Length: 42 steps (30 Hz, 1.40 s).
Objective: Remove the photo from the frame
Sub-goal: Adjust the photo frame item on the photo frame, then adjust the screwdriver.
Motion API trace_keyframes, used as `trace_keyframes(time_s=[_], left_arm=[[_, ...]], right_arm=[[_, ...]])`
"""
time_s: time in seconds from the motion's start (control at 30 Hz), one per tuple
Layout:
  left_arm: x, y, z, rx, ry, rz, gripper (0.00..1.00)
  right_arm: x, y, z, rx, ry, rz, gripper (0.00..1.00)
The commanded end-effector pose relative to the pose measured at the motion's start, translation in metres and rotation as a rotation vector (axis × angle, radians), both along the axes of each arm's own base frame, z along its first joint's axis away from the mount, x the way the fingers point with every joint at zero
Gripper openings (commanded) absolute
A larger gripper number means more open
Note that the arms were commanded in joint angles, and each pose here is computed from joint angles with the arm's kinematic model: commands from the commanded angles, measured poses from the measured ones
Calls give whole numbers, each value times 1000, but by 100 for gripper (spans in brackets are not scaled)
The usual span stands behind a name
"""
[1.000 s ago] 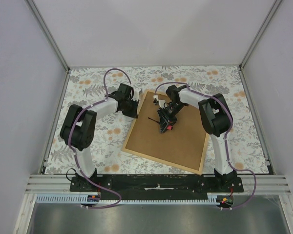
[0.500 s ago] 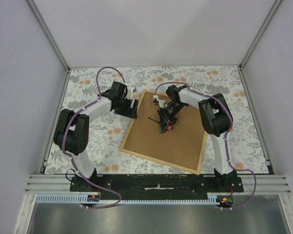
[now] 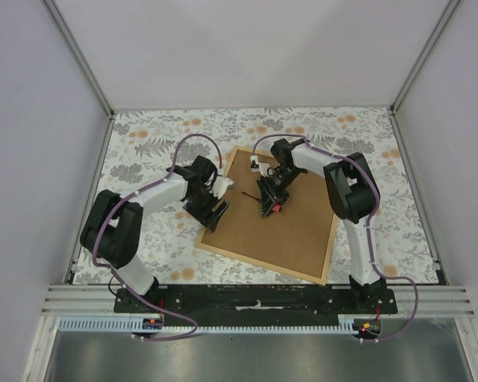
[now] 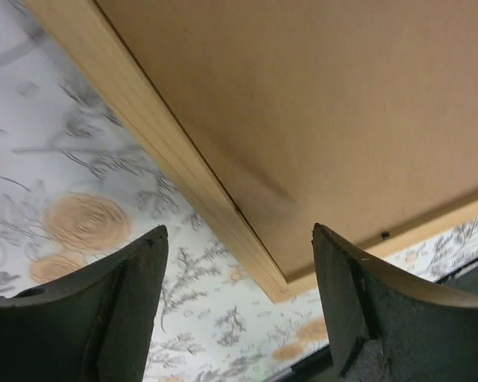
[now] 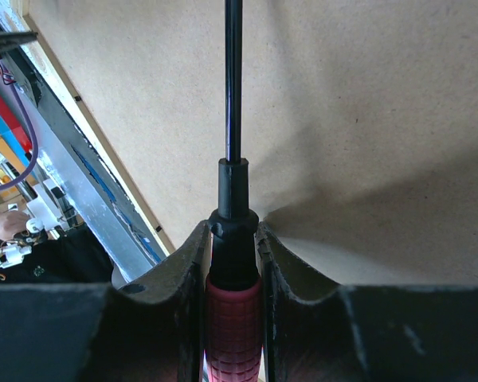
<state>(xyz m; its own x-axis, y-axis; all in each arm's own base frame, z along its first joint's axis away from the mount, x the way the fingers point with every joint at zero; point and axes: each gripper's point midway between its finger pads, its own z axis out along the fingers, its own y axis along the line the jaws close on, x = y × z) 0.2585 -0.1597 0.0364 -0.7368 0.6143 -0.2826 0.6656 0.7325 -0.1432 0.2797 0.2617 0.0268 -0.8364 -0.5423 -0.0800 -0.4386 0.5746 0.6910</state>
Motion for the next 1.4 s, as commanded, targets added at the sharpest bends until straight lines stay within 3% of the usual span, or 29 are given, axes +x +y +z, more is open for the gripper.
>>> trace_keyframes(time_s=[0.0, 0.27, 0.47, 1.37], left_arm=[[-25, 12, 8, 43, 19, -95, 79], [-15, 11, 1, 72, -38, -52, 75], [4, 6, -5, 82, -83, -10, 66], [22, -5, -16, 4, -58, 52, 49]], right_arm=[[8, 0, 10, 3, -74, 9, 0], [9, 1, 14, 9, -82, 8, 0], [8, 1, 17, 19, -92, 14, 0], [6, 2, 16, 26, -81, 18, 0]])
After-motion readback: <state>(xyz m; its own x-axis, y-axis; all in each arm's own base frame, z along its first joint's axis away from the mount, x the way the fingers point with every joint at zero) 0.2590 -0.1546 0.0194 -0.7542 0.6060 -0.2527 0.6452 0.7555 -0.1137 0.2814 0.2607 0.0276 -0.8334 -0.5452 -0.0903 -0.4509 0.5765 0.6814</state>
